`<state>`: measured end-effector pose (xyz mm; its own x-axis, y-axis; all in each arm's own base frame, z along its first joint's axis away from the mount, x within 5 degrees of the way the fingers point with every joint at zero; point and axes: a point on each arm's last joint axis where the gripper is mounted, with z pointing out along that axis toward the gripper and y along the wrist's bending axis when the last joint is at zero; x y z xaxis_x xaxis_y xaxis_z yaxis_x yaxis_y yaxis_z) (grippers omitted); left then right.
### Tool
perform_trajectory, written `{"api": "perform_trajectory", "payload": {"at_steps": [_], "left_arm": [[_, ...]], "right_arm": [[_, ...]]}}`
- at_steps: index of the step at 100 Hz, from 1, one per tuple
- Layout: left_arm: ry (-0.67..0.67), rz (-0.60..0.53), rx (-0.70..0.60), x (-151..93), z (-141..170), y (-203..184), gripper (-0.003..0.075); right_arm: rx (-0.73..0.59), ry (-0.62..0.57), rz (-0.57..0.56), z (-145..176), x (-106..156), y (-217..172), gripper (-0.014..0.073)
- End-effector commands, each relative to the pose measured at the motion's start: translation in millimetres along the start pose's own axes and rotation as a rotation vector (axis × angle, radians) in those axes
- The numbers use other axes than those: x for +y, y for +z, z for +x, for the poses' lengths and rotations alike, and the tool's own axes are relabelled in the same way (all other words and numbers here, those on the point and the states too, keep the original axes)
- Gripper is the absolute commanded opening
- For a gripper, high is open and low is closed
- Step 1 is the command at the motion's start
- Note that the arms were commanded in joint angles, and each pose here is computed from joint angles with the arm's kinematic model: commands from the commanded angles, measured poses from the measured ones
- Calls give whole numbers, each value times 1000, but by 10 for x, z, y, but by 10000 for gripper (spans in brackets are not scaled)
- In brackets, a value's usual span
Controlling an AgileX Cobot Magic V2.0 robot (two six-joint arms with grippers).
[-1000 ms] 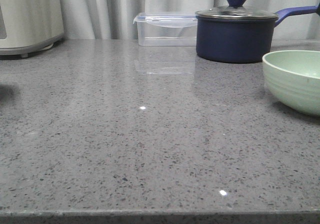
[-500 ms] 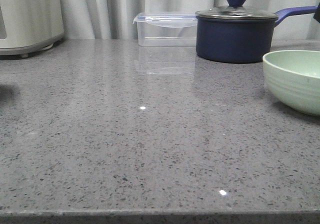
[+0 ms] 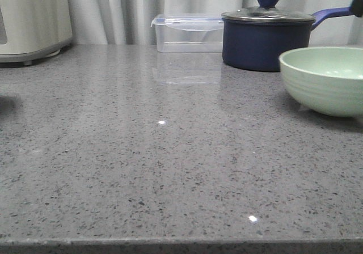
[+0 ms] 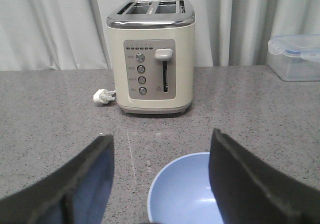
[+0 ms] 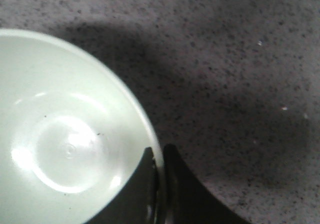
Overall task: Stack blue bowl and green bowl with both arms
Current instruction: 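Slide the pale green bowl with the right gripper toward the table center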
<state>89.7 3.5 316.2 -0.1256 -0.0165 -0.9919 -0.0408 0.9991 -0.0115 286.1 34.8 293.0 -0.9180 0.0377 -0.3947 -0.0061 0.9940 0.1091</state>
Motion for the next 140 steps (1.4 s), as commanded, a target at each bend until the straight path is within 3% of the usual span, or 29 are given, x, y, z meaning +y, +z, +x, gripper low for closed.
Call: {"api": "perform_trajectory", "payload": {"at_steps": [1,23,61,89,115,140], "left_arm": [[-3,1,-101,-1,-177,-8,419],[-3,1,-101,-1,-177,-8,418],[-3,1,-101,-1,-177,-8,418],[-3,1,-101,-1,-177,-8,418],[-3,1,-101,-1,-177,-8,418],[-3,1,-101,-1,-177,-8,418]], "right_arm": [[-110,-45,-49,-115,178,-235,-80],[-119,-149,-187,-222,761,-237,-80],[-118,-324,-302,-307,1639,39,-80],[-79,-341,-301,-301,1745,185,-66],[-74,-342,-299,-296,1743,186,179],[-129,-341,-318,-305,1717,-22,197]]}}
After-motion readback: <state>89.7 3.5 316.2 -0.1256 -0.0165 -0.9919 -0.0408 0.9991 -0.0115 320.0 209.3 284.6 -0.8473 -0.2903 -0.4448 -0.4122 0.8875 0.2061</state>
